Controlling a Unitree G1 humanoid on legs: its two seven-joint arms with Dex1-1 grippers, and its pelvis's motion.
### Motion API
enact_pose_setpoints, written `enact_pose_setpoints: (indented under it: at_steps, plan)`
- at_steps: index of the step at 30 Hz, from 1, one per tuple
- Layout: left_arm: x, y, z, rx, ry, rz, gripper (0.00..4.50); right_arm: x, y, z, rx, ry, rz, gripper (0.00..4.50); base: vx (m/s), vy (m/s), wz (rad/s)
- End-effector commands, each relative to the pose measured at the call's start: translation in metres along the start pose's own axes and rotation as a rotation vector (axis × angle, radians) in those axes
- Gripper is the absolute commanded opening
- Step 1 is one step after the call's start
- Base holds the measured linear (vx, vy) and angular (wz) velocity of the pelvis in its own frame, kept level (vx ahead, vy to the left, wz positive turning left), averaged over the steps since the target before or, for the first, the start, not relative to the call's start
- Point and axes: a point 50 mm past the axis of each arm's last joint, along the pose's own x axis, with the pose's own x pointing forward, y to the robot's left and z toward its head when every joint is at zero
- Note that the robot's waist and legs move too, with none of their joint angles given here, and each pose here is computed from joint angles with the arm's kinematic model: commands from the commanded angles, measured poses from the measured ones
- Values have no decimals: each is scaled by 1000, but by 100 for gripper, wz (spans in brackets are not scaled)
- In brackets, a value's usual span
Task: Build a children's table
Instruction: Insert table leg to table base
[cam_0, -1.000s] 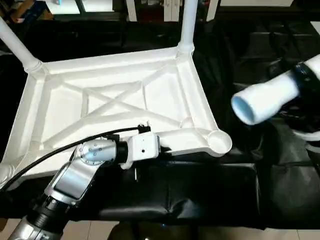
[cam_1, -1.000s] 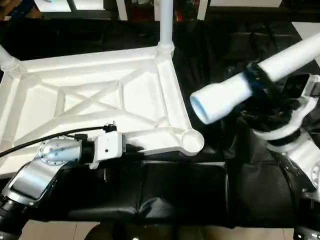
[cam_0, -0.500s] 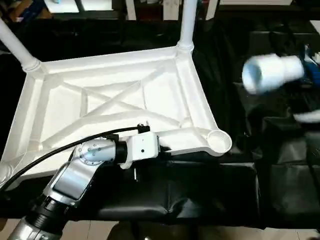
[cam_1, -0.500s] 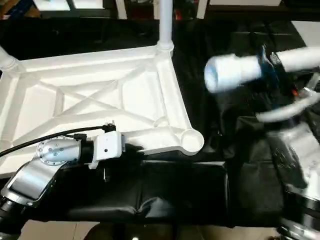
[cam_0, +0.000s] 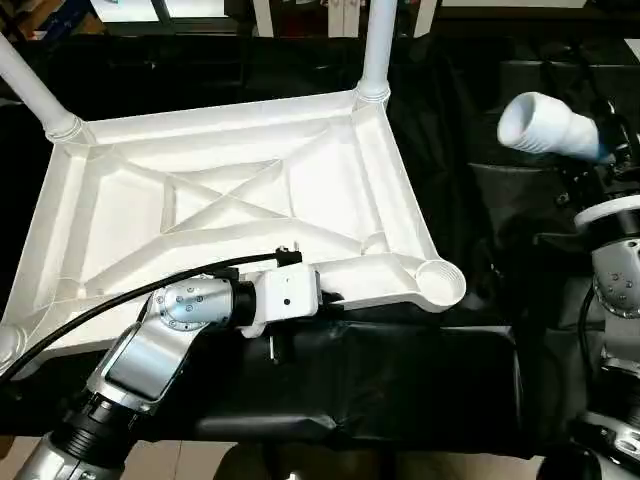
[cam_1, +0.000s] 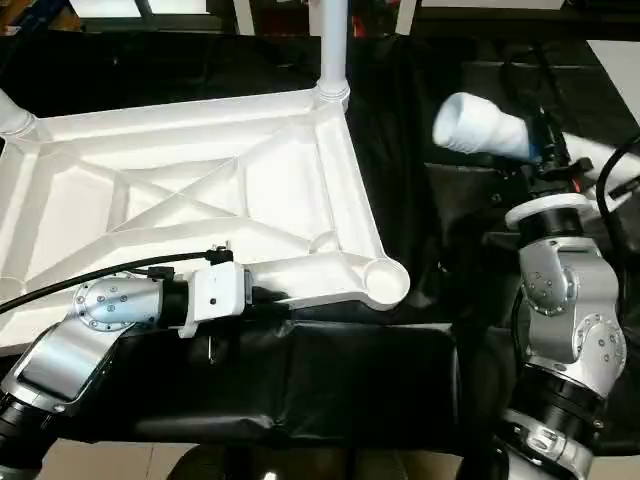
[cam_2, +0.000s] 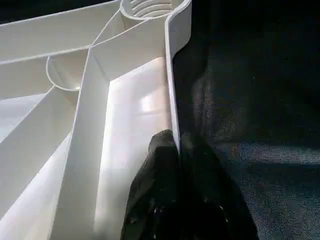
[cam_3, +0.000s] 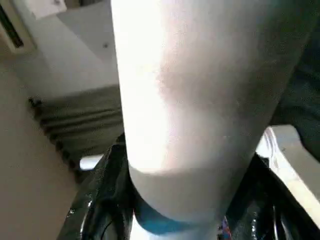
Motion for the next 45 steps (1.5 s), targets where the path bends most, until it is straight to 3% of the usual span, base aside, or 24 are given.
enact_pose_setpoints:
  at_steps: [1,10,14,16,17,20,21,24,30,34,41,45]
  plan:
    - [10,-19,-15,-98,10,-65,0,0,10,-1,4,-19,20,184,0,0,0]
    - [10,-18,-15,-101,11,-62,0,1,15,-4,17,-20,6,184,0,0,0]
    - [11,-18,-15,-101,11,-62,0,0,17,-11,-68,70,1,184,0,0,0]
    - [11,-19,-15,-101,11,-61,0,0,22,-28,-387,257,32,184,0,0,0]
    - [12,-19,-15,-101,10,-60,0,-1,22,-40,-613,405,53,184,0,0,0]
    - [12,-19,-15,-100,9,-61,0,-1,22,-50,-767,511,88,184,0,0,0]
    - [12,-19,-14,-99,8,-61,0,-3,21,-58,-855,588,113,184,0,0,0]
    - [13,-19,-14,-98,6,-62,0,-7,18,-67,-999,718,150,184,0,0,0]
    - [15,-21,-13,-99,3,-65,0,-24,1,-82,-1349,1114,299,184,0,0,0]
    - [16,-21,-13,-100,1,-63,0,-27,-5,-85,-1452,1188,394,184,0,0,0]
    - [16,-22,-13,-101,3,-59,0,-37,-16,-76,-1604,1199,510,184,0,0,0]
    - [16,-21,-13,-101,3,-60,0,-41,-20,-71,-1633,1187,521,184,0,0,0]
